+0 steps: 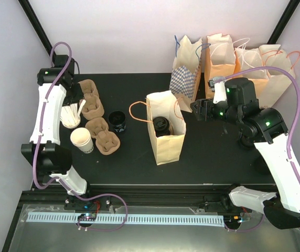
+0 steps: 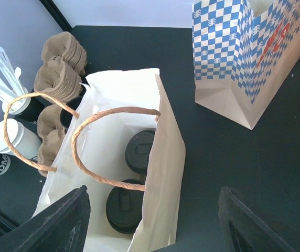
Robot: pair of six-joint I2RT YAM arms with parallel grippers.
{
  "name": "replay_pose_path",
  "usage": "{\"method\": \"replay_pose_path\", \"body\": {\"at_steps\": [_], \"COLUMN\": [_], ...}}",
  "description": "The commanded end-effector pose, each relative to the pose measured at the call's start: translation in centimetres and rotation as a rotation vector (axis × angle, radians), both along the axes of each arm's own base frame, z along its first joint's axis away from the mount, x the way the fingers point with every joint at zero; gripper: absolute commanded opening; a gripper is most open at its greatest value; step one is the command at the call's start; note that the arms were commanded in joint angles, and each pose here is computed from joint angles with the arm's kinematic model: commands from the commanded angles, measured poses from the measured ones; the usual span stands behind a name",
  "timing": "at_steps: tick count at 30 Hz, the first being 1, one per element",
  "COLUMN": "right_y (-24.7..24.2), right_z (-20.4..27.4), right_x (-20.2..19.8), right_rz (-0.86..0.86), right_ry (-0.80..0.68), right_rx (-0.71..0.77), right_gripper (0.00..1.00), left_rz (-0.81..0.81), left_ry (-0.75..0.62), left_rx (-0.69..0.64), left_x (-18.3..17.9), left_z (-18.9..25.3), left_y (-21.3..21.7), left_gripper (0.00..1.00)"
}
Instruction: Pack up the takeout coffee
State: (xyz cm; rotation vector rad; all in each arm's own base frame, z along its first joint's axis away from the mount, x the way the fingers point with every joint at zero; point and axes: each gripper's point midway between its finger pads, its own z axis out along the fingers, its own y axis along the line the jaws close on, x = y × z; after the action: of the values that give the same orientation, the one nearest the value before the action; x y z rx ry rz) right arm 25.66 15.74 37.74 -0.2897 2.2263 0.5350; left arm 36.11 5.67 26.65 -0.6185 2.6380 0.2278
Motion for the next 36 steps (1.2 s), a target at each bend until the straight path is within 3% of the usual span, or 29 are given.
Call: {"method": "replay_pose_path", "body": {"at_steps": [1,12,20,26,32,36], "right_y": [0.3,0.6,0.9,0.8,0.8,1.0], "right_z": [0.7,0.6,0.2,-0.1,-0.3,-0.6], "right_x": [0.1,0.3,0.3,0.4,0.5,0.7], "right_rz": [0.020,0.029,0.037,0.034,0.032,0.034], "right_ry": [-0.027,-0.022,-0.009,-0.004,0.005,0.013], "right_rx": [0.014,0.017,0.022,0.013,0.010,0.010], "right_gripper": [0.69,0.70,0.70,0.70,0.70,0.69], "left_rz": [0.019,0.015,0.013,-0.001,-0.079,-0.293], "left_ry": [-0.046,-0.090,-0.284,-0.422,-0.685,-0.929], "left_rx": [-0.011,-0.014,0.044,-0.030,-0.124,-0.289], "left_x": [-1.8,-4.3,-6.0,-9.4,-13.7,-15.2], "left_z": [3.1,5.8,12.1,15.3,20.7,26.1], "left_y": [0.0,-0.2,0.4,-1.0,-3.4,-7.9], "left_gripper": [0.11,0.13,0.13,0.12,0.11,0.04]}}
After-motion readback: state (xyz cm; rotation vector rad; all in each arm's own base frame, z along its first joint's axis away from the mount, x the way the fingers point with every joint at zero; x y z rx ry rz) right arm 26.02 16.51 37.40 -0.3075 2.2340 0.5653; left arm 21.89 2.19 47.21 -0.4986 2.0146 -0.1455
